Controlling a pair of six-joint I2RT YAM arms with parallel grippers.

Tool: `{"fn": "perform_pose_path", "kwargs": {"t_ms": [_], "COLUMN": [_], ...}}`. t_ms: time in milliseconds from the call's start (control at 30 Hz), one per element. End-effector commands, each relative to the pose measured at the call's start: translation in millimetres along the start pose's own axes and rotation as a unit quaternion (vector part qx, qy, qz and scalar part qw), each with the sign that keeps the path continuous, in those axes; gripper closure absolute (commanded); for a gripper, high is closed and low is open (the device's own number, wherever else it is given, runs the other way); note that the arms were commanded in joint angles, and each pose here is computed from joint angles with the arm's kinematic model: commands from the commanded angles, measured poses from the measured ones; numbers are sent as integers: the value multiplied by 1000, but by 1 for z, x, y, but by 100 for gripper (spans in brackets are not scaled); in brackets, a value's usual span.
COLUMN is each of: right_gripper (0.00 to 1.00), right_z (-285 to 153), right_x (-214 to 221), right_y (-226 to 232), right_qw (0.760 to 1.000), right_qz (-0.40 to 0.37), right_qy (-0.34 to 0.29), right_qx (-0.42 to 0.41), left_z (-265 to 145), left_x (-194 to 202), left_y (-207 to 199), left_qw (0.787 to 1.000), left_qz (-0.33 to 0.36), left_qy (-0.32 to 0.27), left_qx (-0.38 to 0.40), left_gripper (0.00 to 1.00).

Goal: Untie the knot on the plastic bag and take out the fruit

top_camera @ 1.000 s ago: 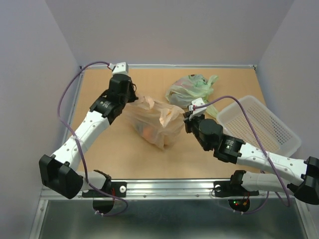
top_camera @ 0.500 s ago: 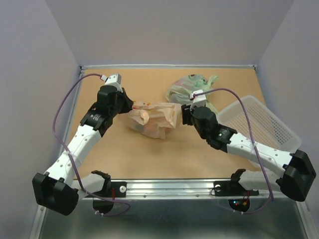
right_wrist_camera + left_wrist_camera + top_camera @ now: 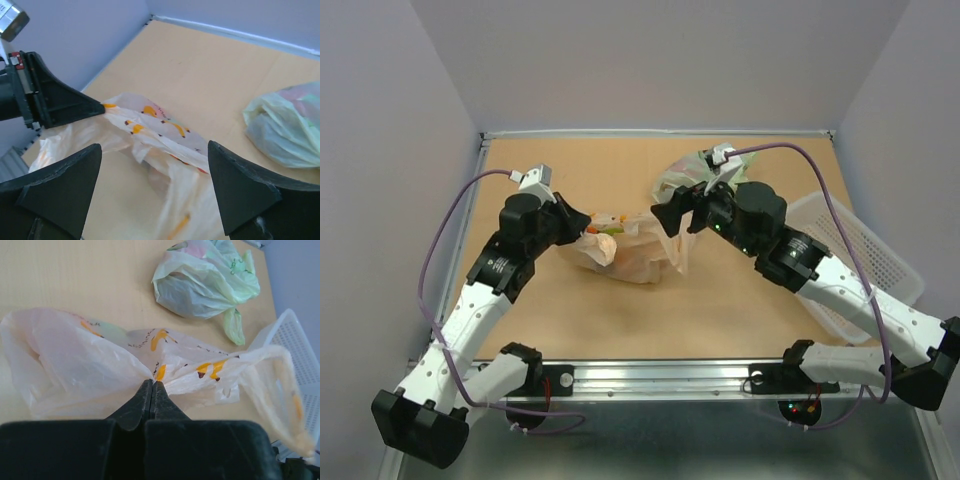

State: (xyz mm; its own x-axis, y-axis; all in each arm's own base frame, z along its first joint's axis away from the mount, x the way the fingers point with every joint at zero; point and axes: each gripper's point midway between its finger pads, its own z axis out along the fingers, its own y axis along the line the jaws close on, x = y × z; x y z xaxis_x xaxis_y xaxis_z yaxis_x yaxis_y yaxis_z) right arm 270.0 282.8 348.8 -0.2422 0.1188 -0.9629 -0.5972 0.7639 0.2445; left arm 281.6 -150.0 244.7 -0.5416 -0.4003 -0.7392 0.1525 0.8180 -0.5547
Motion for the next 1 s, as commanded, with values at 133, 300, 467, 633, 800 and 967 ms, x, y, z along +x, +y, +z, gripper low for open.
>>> {"fn": "perform_pose_path", "kwargs": {"t_ms": [133,300,467,633,800,967], "right_gripper": [12,12,18,37,47,46], "right_z": [5,8,22,48,70,63], "right_x": [21,61,63,70,110,201], "right_y": [48,48,41,31,23,3], "right_qw": [991,986,989,992,989,976], "right_qz": [120,153,138,105,95,79], "right_qy": [47,70,51,46,84,175], "right_qx": [-33,-9,13,51,80,99], "left_z": [-16,-17,-20,-24,-27,-24], "left_x": [-59,-53,-43,-35,-37,-55], "left_y": [-47,-54,-54,-53,-50,-50], "left_qw": [995,995,995,994,995,993], "left_qz": [-37,-48,-47,-49,-45,-48], "left_qy": [-70,-59,-48,-40,-51,-86], "left_qx": [53,72,79,85,77,70], "left_gripper": [100,100,100,100,100,100]}}
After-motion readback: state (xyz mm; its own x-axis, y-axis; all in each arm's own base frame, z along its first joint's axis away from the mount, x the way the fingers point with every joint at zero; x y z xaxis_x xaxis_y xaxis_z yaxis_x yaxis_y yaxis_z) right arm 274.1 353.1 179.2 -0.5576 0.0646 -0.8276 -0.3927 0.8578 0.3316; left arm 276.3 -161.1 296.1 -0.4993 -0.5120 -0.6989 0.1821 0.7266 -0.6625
